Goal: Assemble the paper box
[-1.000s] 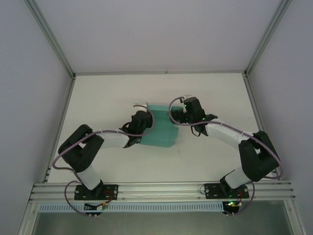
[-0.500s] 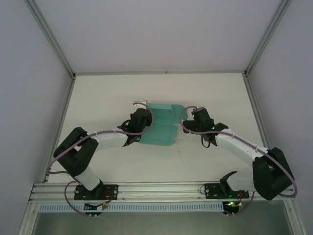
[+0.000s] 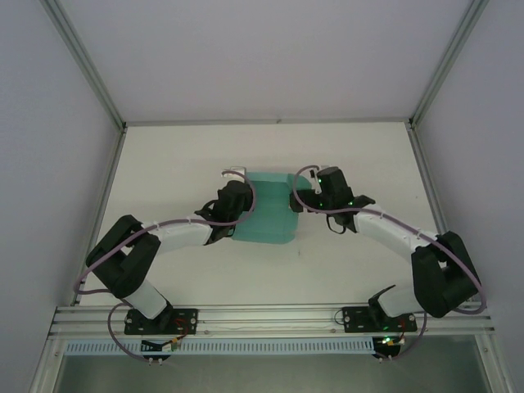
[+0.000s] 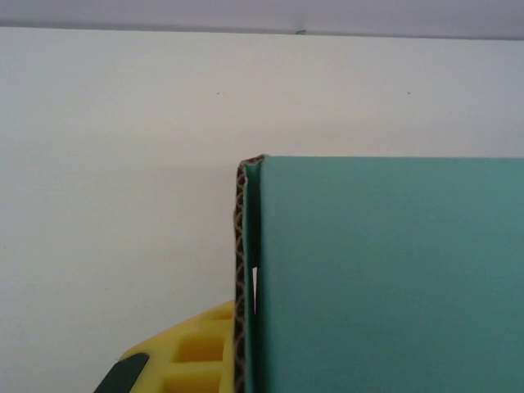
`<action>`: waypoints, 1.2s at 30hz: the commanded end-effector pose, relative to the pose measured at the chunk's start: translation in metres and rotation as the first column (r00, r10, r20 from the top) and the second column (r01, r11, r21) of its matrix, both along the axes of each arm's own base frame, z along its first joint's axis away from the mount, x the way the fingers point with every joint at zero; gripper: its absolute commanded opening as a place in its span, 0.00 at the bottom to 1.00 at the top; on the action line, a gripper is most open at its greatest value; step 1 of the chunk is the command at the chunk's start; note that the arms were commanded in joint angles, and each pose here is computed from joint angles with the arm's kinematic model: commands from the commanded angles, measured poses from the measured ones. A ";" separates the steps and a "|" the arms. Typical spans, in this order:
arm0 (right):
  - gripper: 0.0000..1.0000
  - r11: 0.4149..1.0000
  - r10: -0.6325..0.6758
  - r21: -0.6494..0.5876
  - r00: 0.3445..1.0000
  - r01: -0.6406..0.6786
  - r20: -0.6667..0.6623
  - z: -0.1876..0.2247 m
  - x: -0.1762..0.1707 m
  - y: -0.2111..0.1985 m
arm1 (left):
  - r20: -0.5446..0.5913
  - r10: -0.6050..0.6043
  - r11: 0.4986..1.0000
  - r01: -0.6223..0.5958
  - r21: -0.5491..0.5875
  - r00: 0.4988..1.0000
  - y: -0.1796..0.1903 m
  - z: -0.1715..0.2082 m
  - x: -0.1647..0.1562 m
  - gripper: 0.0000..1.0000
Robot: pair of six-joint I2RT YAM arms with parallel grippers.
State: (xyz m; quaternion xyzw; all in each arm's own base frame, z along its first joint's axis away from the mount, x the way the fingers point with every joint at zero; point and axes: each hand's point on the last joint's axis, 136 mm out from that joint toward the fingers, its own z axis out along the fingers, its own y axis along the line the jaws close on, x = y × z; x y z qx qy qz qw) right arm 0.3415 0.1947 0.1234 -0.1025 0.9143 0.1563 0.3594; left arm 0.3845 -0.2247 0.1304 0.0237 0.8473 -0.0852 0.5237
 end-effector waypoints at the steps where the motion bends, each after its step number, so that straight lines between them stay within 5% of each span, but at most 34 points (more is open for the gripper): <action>1: 1.00 0.991 0.109 0.079 0.993 -0.111 0.036 0.018 0.007 0.028 | 0.016 -0.005 0.999 0.006 -0.044 1.000 -0.006 0.013 0.000 0.00; 7: 1.00 0.985 0.168 0.043 0.985 -0.169 0.024 0.002 0.009 0.050 | 0.005 -0.011 0.997 0.011 -0.072 1.000 -0.009 0.016 0.000 0.00; 13: 1.00 0.996 -0.009 -0.086 0.996 0.017 0.089 0.006 0.026 0.021 | -0.001 0.003 0.998 -0.003 -0.062 1.000 -0.006 0.016 -0.001 0.00; 21: 1.00 0.991 0.135 -0.027 0.979 -0.132 0.153 0.052 -0.038 0.005 | -0.017 0.020 0.999 -0.021 -0.032 1.000 0.008 0.012 0.003 0.00; 26: 1.00 0.996 0.057 0.055 0.961 -0.074 0.270 0.095 -0.052 -0.028 | -0.021 -0.029 0.998 0.028 -0.048 0.999 0.003 0.020 -0.001 0.00; 31: 0.96 0.999 -0.043 0.041 0.974 0.034 0.222 0.084 -0.038 -0.070 | -0.020 -0.047 0.998 0.046 -0.050 0.999 0.001 0.023 -0.003 0.00; 36: 0.93 0.992 0.127 0.005 0.978 -0.130 0.164 0.064 -0.030 -0.050 | -0.034 -0.071 0.996 0.070 -0.047 0.997 -0.003 0.021 -0.004 0.00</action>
